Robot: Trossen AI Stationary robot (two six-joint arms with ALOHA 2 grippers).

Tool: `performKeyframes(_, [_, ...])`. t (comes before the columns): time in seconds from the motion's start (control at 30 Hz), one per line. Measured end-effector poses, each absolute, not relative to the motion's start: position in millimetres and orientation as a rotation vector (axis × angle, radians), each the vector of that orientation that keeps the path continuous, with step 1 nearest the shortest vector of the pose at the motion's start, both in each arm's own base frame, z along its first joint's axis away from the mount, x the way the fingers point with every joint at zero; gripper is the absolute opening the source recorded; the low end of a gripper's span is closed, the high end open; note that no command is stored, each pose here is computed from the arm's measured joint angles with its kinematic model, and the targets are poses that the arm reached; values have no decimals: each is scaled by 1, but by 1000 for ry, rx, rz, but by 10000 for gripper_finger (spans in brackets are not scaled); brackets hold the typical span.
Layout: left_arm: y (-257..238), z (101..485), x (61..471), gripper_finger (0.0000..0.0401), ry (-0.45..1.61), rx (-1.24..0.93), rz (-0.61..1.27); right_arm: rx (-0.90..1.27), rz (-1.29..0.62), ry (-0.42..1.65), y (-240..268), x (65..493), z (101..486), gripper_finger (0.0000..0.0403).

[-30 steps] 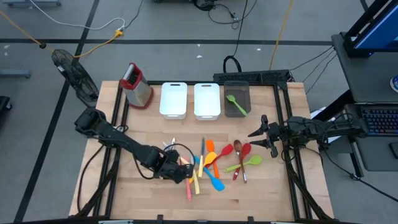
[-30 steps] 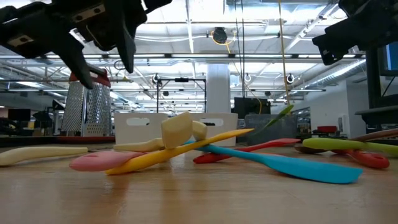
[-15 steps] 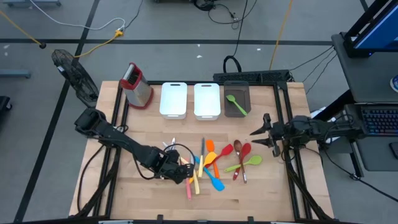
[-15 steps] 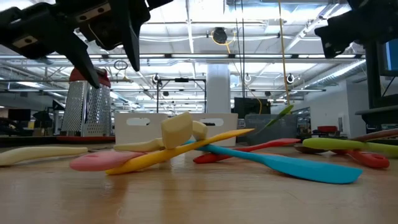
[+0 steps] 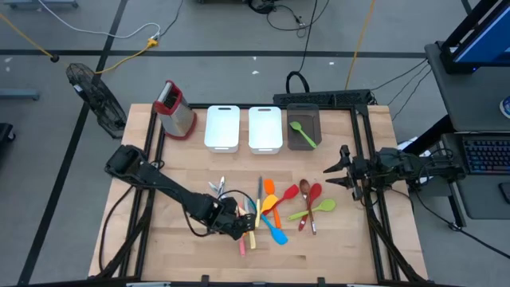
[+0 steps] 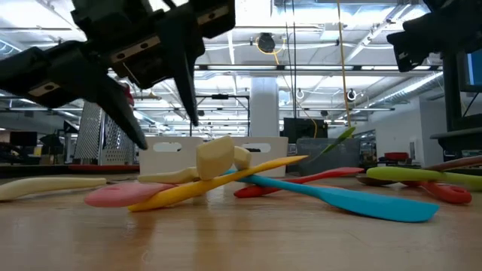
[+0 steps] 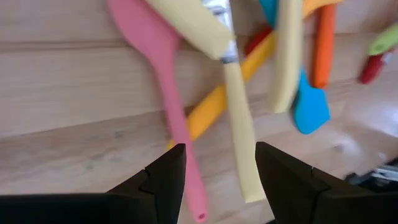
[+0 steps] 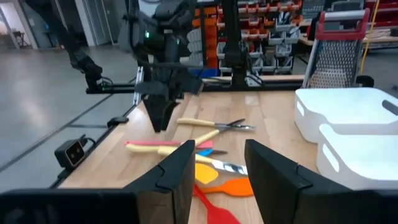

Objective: Pick & Place Kitchen Items
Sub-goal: Put the pink spatula into the black bin

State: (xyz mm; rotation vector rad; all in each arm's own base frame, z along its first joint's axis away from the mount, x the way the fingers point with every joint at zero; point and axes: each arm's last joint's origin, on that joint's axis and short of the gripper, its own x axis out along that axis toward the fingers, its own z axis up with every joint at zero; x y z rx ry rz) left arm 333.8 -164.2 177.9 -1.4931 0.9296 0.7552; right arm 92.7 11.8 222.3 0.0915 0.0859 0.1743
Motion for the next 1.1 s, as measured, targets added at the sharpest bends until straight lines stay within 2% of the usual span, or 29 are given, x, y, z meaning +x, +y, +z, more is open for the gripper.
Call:
performKeyframes(0.33, [-167, 176, 333, 200, 976, -1528, 751, 91, 175, 83, 12, 93, 223, 132])
performKeyframes(0.73, [-161, 174, 331, 200, 956, -1491, 815, 91, 175, 83, 12, 93, 223, 132])
performKeyframes(1.1, [-159, 173, 331, 200, 955, -1404, 775, 91, 175, 84, 12, 93, 223, 132])
